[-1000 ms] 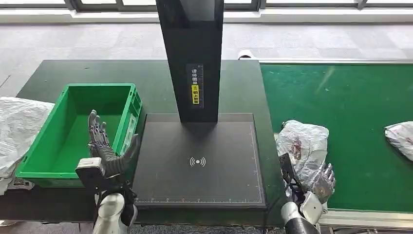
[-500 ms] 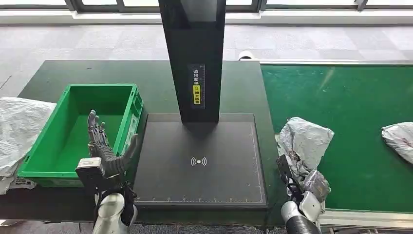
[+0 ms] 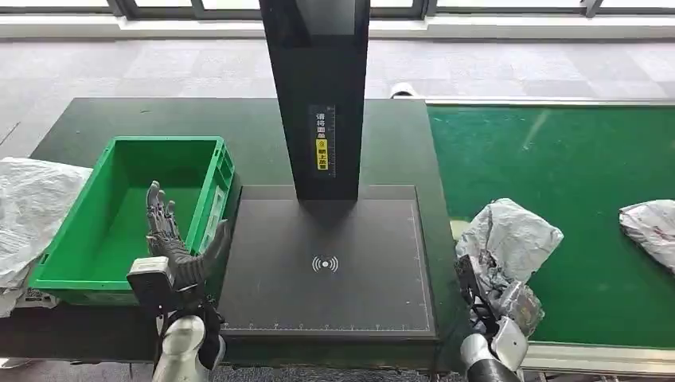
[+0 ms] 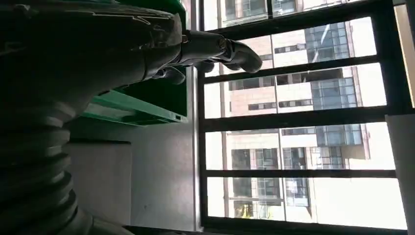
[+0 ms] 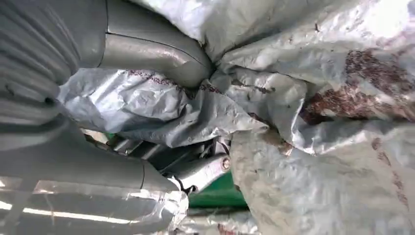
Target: Moved the parcel from conveyor to table for the left to box.
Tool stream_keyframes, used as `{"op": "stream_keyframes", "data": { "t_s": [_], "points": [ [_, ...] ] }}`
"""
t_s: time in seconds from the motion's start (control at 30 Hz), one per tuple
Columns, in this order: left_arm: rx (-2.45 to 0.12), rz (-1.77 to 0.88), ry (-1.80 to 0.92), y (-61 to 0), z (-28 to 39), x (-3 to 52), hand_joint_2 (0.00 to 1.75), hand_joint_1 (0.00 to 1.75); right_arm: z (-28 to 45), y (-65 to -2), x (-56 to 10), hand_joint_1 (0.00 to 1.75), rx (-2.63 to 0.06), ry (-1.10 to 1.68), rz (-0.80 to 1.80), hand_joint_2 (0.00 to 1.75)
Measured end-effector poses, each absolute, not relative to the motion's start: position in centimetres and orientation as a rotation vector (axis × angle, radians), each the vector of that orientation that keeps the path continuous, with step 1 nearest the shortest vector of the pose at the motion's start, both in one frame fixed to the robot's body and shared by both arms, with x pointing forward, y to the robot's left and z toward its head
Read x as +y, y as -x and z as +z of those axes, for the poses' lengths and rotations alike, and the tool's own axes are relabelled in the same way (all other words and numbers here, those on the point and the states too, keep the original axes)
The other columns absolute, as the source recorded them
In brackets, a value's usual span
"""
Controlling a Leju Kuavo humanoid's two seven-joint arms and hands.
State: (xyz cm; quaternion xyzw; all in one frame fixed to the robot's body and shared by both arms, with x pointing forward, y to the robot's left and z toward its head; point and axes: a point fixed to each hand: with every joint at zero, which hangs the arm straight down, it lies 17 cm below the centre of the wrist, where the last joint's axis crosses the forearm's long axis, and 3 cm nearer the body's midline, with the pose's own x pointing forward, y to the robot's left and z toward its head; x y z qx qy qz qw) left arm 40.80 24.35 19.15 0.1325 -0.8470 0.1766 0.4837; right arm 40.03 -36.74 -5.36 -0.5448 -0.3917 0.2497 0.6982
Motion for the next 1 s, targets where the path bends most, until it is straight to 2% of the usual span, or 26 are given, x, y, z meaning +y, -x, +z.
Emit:
{"op": "stream_keyframes", "data": {
  "t_s": [0.3,0.5,0.67,0.87,1.0],
  "points": [
    [-2.052,0.422,-0.321,-40.9,18.7,24.1,1.75,0.0,8.3,-41.3,-34.9,1.75,-1.339,1.375,0.474,1.75],
    [-2.048,0.41,-0.311,-41.0,18.4,23.9,1.75,0.0,14.8,-40.5,-36.2,1.75,-1.451,1.485,0.359,1.75],
    [-2.042,0.402,-0.302,-41.1,18.1,23.6,1.75,0.0,19.1,-40.4,-34.7,1.75,-1.584,1.523,0.351,1.75],
    [-2.045,0.374,-0.285,-41.3,18.0,23.0,1.75,0.0,19.8,-42.1,-26.9,1.75,-1.804,1.327,0.409,1.75],
    [-2.044,0.361,-0.265,-41.4,17.8,22.6,1.75,0.0,16.7,-43.4,-19.8,1.75,-1.896,1.081,0.499,1.75]
  ]
}}
